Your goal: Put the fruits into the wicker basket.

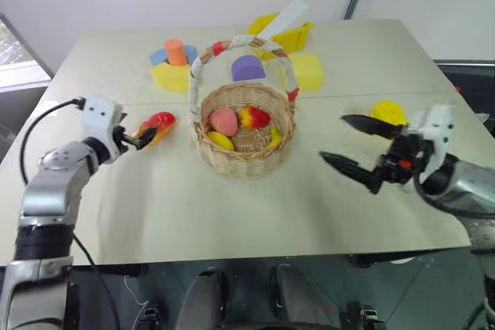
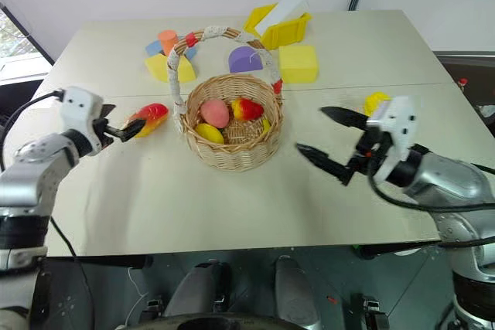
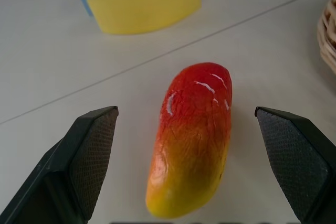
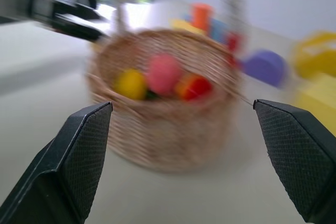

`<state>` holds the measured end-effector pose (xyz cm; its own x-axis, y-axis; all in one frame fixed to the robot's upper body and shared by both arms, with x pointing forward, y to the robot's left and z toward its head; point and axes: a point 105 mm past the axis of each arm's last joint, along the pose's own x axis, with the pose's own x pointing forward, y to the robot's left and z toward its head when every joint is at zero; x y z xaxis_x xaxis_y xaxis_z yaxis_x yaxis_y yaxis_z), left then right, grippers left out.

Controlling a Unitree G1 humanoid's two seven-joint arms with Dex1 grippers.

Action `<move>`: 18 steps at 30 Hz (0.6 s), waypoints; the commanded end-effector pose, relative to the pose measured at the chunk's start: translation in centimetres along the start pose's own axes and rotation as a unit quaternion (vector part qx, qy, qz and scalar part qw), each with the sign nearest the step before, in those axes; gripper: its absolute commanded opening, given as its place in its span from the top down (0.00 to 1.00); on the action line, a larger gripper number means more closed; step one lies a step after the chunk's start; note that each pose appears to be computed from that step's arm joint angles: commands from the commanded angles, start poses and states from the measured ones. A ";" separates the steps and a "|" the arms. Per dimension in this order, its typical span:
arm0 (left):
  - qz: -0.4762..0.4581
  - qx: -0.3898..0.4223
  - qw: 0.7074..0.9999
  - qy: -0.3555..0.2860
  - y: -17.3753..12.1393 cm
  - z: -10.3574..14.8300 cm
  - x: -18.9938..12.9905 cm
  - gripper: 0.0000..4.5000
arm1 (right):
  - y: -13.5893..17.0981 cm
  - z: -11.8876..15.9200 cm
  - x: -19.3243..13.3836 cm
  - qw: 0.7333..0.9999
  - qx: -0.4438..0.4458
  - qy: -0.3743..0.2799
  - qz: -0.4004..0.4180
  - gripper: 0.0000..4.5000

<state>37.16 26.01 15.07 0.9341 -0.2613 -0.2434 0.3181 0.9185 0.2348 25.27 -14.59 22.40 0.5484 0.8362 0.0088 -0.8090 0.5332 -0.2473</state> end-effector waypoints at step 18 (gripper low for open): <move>-0.008 0.011 0.998 0.059 -0.2 0.0 3.4 0.59 | 3.7 1.0 3.6 0.996 -0.002 -0.060 0.061 0.00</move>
<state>40.05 23.92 12.74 0.8791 -0.2784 -0.3870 0.3749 0.9051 0.2005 24.72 -9.92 21.61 0.4426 0.8945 0.0630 -0.8702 0.4454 -0.2105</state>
